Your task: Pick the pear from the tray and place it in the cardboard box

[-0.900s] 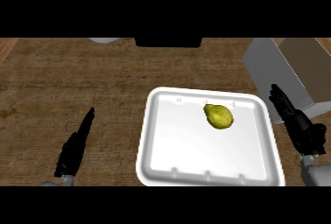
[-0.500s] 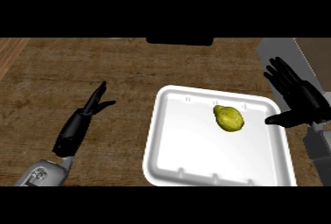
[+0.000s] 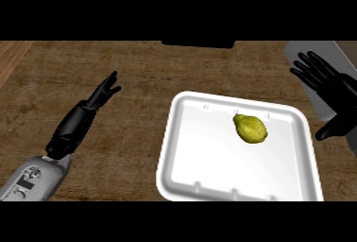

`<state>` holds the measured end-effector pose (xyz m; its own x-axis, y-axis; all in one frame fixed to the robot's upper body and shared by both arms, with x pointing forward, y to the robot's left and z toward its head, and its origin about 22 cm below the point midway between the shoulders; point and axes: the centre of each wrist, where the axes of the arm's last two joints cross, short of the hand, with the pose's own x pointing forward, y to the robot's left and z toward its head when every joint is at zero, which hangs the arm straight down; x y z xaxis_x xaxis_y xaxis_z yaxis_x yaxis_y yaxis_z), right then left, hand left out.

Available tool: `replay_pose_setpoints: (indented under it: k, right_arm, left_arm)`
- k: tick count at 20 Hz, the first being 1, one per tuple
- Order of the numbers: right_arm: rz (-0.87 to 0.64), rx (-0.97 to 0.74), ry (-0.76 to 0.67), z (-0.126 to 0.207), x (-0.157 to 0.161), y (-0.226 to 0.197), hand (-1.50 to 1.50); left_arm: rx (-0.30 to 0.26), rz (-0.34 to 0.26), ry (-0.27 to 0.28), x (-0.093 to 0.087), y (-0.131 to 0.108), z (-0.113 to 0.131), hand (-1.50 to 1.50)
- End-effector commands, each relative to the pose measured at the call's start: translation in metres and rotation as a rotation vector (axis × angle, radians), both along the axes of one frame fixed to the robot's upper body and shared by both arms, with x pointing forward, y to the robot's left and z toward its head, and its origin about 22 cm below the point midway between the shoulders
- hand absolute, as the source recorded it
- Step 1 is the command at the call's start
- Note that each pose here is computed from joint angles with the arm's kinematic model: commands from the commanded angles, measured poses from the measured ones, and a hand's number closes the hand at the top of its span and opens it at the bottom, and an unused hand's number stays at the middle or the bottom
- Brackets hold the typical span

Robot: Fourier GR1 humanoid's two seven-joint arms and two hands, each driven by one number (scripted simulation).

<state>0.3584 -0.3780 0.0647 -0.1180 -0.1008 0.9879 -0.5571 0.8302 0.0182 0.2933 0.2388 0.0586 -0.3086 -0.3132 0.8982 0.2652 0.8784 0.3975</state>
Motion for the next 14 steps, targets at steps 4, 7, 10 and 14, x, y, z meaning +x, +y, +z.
replay_pose_setpoints:
  k: [4,7,10,14]
  right_arm:
    - [0.231,-0.194,-0.1,0.049,0.026,-0.002,-1.5]
    - [0.372,-0.337,-0.12,0.07,0.032,0.016,-1.5]
    - [0.469,-0.429,-0.162,0.089,0.04,0.037,-1.5]
    - [0.545,-0.538,-0.197,0.103,0.045,0.055,-1.5]
  left_arm:
    - [0.018,-0.016,0.003,0.008,0.001,0.009,0.0]
    - [0.005,-0.011,0.004,0.009,0.005,0.011,0.0]
    - [0.026,-0.014,-0.003,0.01,0.004,0.018,0.0]
    - [0.001,-0.021,0.02,0.013,0.01,0.015,0.0]
